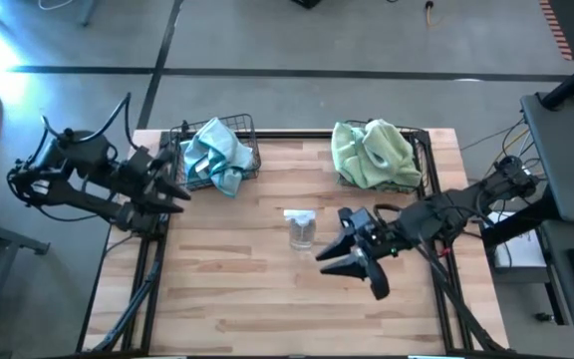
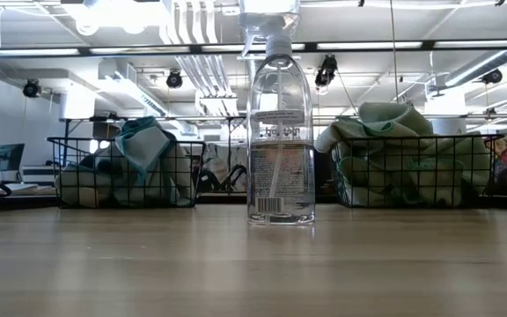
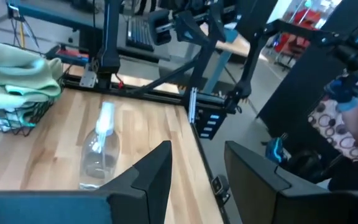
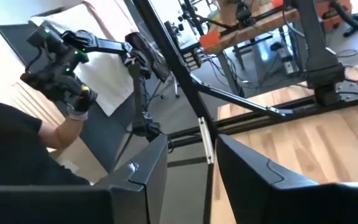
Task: Sort microfiber towel by color & place in baskets
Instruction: Return to Home Position
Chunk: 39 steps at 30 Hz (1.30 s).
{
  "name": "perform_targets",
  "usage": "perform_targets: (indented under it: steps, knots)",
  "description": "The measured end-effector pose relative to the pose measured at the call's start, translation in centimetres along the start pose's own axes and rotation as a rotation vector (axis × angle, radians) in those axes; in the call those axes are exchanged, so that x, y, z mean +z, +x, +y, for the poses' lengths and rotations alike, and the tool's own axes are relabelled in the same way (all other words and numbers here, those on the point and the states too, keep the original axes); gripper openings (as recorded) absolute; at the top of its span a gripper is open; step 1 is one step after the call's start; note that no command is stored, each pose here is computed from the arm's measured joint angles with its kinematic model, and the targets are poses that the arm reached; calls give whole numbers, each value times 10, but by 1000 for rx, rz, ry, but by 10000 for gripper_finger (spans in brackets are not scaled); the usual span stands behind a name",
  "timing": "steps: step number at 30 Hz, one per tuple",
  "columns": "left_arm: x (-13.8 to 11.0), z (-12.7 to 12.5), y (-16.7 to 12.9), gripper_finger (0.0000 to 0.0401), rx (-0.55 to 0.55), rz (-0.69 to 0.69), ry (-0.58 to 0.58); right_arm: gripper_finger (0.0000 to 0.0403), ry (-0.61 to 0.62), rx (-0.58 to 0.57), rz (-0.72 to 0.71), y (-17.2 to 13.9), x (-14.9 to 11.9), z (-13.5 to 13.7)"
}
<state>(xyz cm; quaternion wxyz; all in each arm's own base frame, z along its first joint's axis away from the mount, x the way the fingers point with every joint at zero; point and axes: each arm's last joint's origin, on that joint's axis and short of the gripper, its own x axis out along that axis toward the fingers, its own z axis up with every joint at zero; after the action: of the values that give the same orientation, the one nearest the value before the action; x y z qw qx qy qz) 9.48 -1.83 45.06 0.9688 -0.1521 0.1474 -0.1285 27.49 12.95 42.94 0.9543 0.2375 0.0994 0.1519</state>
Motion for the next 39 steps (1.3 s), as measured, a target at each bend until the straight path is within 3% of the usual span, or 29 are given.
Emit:
perform_targets:
  steps: [10,18,31,39]
  knots:
    - [-33,7,-22,133,-54,-166,15,132,-126,-43,18,3,-8,-5]
    - [-61,15,-27,133,-78,-239,22,131,-131,-126,17,2,-34,-23]
    - [-112,34,-8,132,-123,-314,24,132,-104,-44,-141,-16,-75,-49]
    - [-146,46,-1,132,-153,-387,13,131,-98,-29,-157,-28,-90,-58]
